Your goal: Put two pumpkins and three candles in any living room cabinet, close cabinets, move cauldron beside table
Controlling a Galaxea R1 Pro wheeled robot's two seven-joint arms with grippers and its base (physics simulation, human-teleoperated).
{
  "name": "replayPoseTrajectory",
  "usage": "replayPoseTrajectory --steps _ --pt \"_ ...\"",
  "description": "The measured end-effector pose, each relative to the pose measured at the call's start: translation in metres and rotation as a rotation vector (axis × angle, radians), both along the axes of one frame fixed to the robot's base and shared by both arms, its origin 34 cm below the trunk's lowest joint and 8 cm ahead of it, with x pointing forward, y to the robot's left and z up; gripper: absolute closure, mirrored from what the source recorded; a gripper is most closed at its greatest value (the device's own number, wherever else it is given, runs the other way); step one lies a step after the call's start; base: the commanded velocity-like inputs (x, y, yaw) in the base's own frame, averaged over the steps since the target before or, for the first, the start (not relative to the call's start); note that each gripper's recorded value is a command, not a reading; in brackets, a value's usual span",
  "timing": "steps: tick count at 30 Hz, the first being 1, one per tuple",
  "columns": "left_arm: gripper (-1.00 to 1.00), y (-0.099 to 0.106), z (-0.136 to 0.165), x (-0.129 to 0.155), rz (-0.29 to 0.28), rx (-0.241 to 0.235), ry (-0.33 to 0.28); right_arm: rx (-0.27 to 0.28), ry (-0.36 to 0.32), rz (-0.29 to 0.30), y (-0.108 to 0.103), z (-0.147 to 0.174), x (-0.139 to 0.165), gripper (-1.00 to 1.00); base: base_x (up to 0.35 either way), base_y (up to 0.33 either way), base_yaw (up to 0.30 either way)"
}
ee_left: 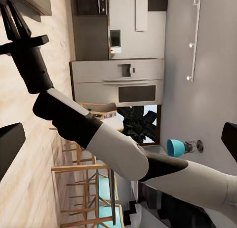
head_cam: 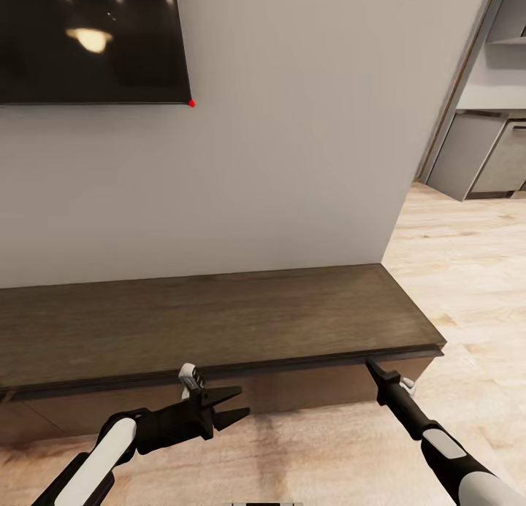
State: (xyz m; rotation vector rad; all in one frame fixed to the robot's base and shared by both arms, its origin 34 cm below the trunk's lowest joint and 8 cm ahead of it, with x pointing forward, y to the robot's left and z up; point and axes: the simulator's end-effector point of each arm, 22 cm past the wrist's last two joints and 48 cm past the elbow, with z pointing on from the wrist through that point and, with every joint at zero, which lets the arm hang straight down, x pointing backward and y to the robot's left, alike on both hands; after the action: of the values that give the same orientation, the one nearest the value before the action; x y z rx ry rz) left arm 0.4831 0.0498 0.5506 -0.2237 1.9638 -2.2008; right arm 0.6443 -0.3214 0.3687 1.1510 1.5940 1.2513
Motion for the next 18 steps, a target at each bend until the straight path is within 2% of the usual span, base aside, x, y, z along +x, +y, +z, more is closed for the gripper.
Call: replayPoseTrajectory --steps 18 --pt "-1.0 -0.0003 -0.0002 -0.0003 -0.001 0.001 0.0 0.0 -0.001 0.0 0.0 0.0003 0.0002 1.0 0.0 0.0 0.0"
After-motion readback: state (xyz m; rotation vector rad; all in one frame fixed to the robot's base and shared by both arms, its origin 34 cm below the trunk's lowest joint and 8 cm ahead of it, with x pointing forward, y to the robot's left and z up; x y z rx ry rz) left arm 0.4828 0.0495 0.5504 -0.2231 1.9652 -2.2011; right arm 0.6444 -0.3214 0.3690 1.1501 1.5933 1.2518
